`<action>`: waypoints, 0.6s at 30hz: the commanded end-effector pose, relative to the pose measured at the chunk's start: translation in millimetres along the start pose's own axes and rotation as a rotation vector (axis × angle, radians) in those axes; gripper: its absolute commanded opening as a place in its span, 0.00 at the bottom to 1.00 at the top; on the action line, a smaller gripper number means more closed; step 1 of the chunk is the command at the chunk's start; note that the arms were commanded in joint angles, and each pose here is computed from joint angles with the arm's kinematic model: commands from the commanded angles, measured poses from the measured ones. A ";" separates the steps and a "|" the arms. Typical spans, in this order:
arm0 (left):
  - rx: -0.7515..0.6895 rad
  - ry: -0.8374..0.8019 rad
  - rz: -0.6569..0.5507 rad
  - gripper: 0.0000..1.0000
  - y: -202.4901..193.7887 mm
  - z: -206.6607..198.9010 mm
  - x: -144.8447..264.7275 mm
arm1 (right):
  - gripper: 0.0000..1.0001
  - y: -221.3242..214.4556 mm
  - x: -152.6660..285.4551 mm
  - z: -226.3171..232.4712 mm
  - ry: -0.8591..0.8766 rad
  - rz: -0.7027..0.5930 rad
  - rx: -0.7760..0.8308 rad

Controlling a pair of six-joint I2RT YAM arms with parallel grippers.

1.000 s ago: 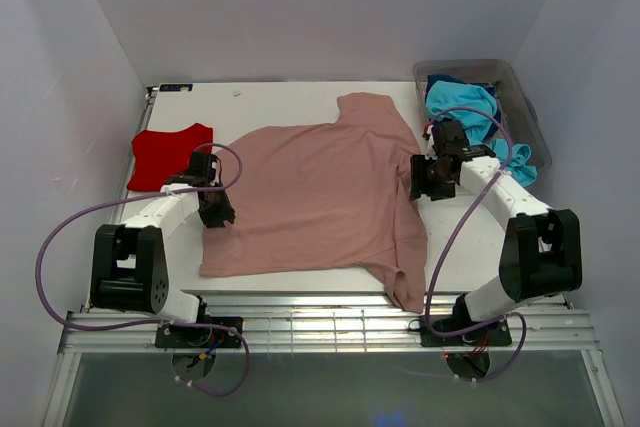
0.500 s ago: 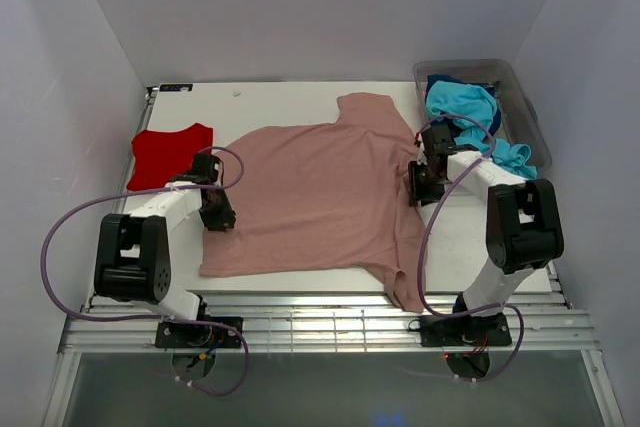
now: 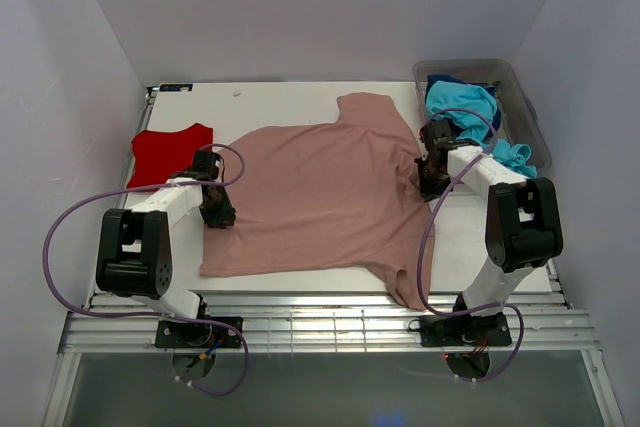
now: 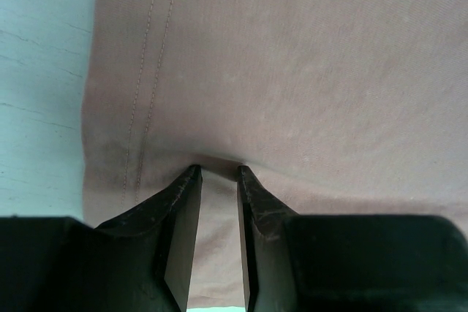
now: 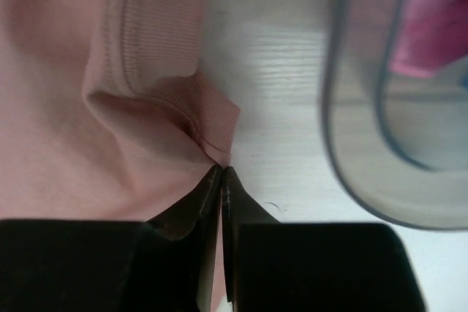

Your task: Fold and stack the t-shirts

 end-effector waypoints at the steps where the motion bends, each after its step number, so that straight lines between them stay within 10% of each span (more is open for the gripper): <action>1: -0.002 0.032 -0.023 0.37 8.9 5.4 -5.2 | 0.08 16.5 21.4 -19.7 -0.156 -0.035 0.003; 12: 0.021 0.058 -0.032 0.36 14.7 15.0 -7.5 | 0.08 7.1 35.1 -36.1 -0.283 0.054 0.014; 18: -0.009 -0.047 -0.131 0.41 36.7 -0.9 12.4 | 0.50 12.6 46.6 -26.5 -0.221 -0.002 0.016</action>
Point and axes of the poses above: each gripper's point midway between its finger pads, its own x axis back along the fingers, its own z axis along the line the jaws close on, y = z × x, the point moved 5 cm from there along x, back along the fingers, and after that the axes turned 2 degrees about x, right-handed, at the moved point
